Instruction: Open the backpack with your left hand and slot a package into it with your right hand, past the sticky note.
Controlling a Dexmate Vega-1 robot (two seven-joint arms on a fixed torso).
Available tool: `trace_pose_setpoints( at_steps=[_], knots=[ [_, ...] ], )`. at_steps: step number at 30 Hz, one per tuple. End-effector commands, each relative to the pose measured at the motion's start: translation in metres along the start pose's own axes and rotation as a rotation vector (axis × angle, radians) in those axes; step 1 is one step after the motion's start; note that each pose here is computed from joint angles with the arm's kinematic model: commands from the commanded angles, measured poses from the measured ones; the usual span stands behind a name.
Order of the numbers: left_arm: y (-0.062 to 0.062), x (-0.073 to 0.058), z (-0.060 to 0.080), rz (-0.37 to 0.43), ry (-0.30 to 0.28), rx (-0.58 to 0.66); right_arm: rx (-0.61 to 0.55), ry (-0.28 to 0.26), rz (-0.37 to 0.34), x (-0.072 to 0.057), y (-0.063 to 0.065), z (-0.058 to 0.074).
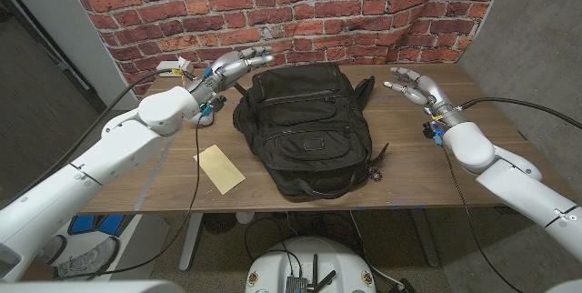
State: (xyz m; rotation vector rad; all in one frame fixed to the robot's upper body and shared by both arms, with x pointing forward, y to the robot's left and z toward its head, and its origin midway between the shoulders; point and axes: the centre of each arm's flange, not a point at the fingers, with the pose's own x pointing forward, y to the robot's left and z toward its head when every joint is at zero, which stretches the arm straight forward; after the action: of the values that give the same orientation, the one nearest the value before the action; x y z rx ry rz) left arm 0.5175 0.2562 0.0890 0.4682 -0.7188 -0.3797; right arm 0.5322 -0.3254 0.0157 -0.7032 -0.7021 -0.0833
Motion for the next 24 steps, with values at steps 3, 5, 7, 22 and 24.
trace_pose_setpoints(
  at_steps=[3,5,7,22,24],
  knots=[
    [0.006,-0.015,-0.007,0.234,-0.006,0.058,0.094,0.002,0.010,0.020,-0.004,-0.012],
    [0.008,-0.016,-0.008,0.255,-0.010,0.061,0.107,0.002,0.008,0.023,-0.004,-0.014],
    [0.012,-0.016,-0.009,0.267,-0.021,0.065,0.116,0.005,0.007,0.025,-0.005,-0.015],
    [0.024,-0.019,-0.025,0.395,-0.037,0.053,0.211,-0.005,0.009,0.043,-0.008,-0.027],
    [0.023,-0.019,-0.029,0.406,-0.023,0.050,0.224,-0.010,0.006,0.045,-0.008,-0.030]
  ],
)
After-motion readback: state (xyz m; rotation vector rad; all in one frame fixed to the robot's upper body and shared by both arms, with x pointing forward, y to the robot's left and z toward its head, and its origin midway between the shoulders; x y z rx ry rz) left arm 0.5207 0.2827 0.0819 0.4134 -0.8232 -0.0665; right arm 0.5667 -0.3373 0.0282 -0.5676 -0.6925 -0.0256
